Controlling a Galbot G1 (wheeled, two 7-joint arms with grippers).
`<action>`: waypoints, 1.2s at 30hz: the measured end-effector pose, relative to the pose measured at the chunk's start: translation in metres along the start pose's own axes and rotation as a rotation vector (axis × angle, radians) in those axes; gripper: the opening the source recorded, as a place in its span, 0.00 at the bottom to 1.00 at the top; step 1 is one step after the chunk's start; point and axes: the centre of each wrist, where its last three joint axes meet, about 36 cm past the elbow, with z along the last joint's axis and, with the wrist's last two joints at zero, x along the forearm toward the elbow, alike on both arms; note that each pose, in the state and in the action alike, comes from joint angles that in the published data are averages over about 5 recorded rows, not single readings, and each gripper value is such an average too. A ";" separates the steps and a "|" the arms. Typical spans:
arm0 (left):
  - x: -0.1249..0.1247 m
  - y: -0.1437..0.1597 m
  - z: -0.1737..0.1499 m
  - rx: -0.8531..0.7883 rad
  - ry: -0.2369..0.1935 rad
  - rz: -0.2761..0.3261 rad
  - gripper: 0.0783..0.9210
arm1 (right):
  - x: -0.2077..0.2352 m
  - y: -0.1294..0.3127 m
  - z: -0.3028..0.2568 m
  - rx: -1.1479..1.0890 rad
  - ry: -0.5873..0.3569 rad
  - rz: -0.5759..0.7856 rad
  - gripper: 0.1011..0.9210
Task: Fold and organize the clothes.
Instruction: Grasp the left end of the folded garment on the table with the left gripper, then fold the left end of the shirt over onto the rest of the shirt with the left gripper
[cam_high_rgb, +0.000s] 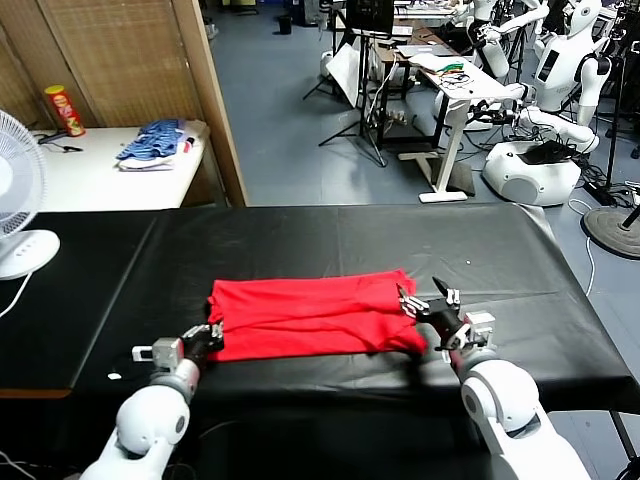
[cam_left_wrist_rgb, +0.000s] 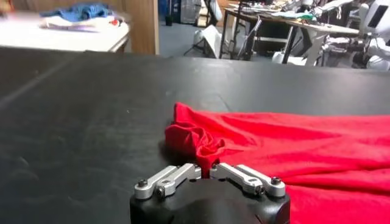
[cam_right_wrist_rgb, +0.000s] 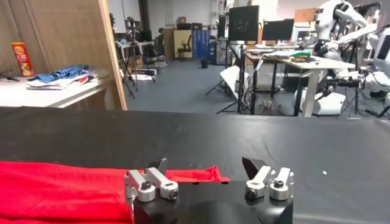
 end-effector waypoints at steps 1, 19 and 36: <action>0.000 0.006 0.001 -0.029 -0.004 -0.011 0.10 | 0.001 0.000 0.000 0.000 0.000 0.000 0.85; 0.030 0.041 -0.049 -0.247 -0.065 -0.057 0.10 | 0.015 0.012 0.008 0.011 0.013 0.013 0.85; 0.029 -0.109 -0.079 0.242 -0.042 0.347 0.10 | 0.027 0.015 0.017 0.007 0.035 0.040 0.85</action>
